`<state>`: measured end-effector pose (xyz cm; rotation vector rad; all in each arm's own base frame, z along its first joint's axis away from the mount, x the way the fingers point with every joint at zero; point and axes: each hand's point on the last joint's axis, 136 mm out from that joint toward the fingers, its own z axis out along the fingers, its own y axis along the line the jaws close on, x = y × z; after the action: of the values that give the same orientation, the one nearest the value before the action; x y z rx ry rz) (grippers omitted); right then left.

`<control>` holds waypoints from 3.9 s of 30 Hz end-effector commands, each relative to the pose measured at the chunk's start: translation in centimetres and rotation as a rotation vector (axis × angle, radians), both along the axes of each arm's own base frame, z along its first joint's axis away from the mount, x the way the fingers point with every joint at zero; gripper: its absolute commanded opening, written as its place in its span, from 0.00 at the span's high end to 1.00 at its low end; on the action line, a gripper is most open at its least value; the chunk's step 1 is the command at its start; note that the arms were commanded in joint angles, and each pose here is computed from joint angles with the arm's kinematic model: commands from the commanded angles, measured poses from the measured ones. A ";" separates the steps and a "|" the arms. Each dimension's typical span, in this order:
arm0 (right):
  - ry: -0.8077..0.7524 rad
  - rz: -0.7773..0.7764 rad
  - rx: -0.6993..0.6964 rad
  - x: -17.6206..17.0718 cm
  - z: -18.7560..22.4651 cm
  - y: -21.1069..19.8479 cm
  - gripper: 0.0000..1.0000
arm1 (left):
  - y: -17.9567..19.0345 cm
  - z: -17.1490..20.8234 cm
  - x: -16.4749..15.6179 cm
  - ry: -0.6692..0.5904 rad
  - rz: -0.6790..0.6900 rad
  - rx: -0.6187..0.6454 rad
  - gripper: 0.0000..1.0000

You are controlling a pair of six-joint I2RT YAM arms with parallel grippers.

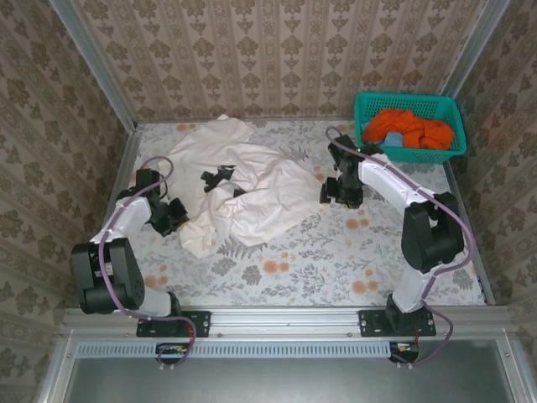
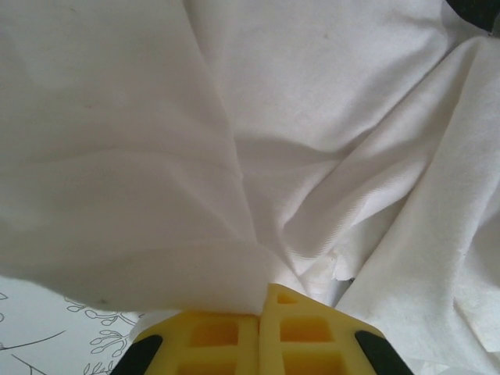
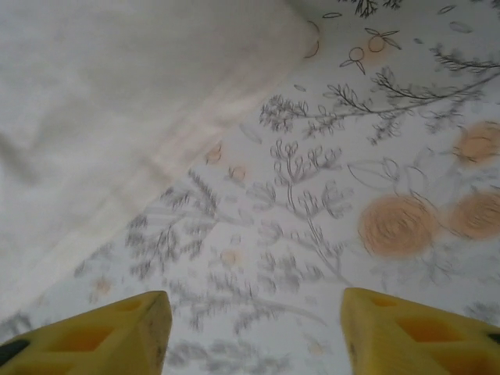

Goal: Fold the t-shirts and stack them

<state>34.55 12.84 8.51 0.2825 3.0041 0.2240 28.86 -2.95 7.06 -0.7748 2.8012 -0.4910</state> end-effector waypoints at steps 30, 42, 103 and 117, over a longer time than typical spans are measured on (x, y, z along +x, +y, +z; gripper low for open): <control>-0.212 -0.092 -0.169 23.0 -4.1 -1.8 0.49 | 11.4 1.5 -3.9 0.108 0.278 0.368 1.00; -0.281 0.032 0.009 20.6 7.5 -3.1 0.32 | 13.7 5.7 -0.3 0.030 0.296 0.430 0.62; -0.096 0.037 0.233 0.1 -6.6 16.6 1.00 | -15.7 -4.4 -6.6 -0.037 -0.852 0.337 1.00; -0.029 0.068 0.301 -1.8 1.0 9.2 1.00 | -15.9 5.3 -4.6 -0.187 -0.654 -0.263 1.00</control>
<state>34.73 23.52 8.02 0.2385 2.8906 0.6466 25.09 -17.16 9.61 0.1719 2.8259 -0.6967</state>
